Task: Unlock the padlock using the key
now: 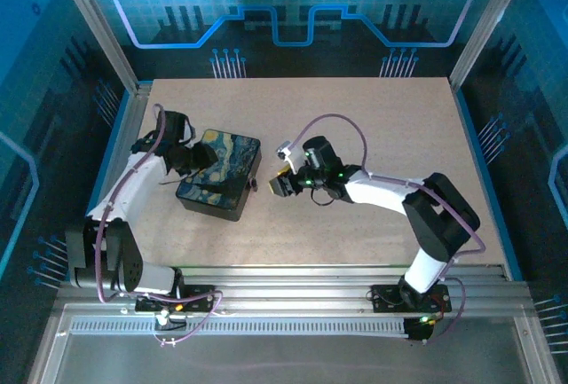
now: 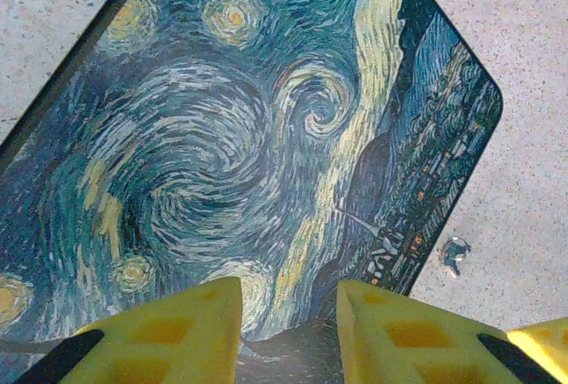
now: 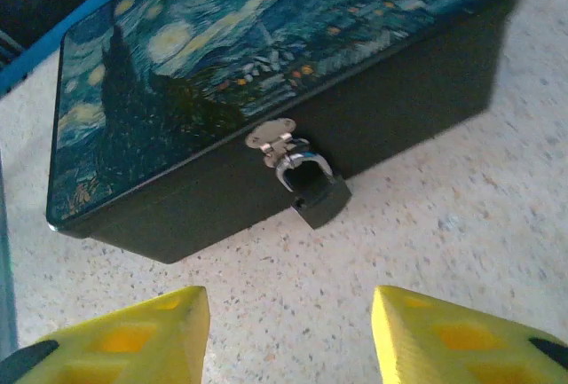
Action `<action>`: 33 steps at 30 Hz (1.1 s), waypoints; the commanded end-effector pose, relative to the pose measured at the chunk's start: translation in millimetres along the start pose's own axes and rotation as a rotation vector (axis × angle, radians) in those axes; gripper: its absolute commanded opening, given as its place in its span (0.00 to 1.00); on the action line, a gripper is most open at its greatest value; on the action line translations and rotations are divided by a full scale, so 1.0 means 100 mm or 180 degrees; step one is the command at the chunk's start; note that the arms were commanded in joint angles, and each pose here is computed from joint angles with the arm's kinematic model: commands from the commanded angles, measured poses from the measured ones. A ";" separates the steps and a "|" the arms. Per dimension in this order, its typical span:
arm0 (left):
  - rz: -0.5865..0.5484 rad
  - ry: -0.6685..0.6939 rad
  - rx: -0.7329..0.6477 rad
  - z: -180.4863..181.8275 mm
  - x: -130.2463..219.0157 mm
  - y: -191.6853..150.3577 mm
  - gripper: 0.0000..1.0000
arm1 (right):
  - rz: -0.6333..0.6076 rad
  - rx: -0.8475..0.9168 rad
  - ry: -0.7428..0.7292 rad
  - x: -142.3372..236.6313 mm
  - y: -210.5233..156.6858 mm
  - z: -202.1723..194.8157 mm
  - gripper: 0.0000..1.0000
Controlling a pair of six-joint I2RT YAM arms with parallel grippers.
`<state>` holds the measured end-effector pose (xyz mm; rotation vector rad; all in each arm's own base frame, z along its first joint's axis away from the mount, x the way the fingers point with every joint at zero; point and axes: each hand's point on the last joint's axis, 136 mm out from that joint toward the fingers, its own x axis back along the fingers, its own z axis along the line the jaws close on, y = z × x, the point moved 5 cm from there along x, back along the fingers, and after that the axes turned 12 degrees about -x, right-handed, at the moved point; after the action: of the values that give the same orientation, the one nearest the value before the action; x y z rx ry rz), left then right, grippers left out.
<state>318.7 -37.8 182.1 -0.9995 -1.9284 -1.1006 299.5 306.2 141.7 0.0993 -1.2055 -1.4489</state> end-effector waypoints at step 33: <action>0.0035 0.0333 0.0178 0.26 -0.11 -0.04 0.36 | 0.0090 0.0264 -0.0177 -1.04 -0.19 -0.32 0.33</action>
<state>315.6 -20.2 162.2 -0.9130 -1.8497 -1.0885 332.0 371.9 55.7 0.0782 -1.3395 -1.3266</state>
